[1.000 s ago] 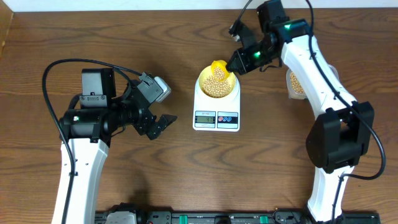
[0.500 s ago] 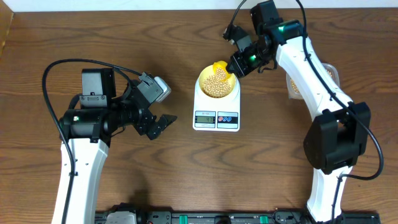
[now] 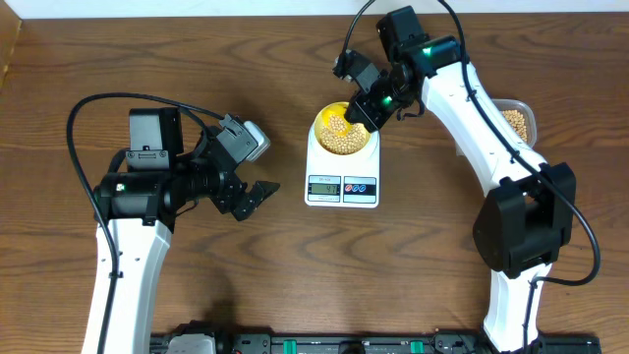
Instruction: Scoop item into bowl and weigh 50g on scale
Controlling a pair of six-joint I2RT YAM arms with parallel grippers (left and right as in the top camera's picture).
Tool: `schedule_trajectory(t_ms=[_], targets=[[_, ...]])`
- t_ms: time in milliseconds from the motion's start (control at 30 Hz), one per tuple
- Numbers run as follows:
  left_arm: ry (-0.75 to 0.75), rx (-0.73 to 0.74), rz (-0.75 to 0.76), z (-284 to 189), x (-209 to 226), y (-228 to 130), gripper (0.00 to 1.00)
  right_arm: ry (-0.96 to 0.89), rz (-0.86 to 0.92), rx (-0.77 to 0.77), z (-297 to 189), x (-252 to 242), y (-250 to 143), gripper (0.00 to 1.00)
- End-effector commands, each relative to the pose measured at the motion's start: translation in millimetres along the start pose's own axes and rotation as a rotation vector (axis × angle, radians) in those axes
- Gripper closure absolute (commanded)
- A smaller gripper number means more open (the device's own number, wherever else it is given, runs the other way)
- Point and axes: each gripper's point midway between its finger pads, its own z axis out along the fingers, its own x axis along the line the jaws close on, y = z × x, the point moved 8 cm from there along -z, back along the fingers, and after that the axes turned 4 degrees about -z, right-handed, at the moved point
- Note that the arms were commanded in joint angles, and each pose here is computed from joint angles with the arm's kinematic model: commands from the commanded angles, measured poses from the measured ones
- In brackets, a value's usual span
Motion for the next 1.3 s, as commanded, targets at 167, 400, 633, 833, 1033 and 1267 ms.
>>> schedule_trajectory(t_ms=[167,400,633,833,1033,1267], targets=[[-0.001,-0.009,0.016,-2,1,1,0.03,-0.025,-0.057,-0.062,-28,12,12,0.99],[-0.001,-0.009,0.016,-2,1,1,0.02,-0.028,-0.06,-0.067,-31,14,13,0.99],[-0.001,-0.009,0.016,-2,1,1,0.02,-0.028,-0.06,-0.067,-31,13,13,0.99],[-0.001,-0.009,0.016,-2,1,1,0.02,-0.04,-0.07,-0.063,-32,11,12,0.99],[-0.001,-0.009,0.016,-2,1,1,0.02,-0.042,-0.079,-0.066,-32,11,13,0.99],[-0.001,-0.009,0.016,-2,1,1,0.02,-0.042,-0.078,-0.066,-32,11,13,0.99]])
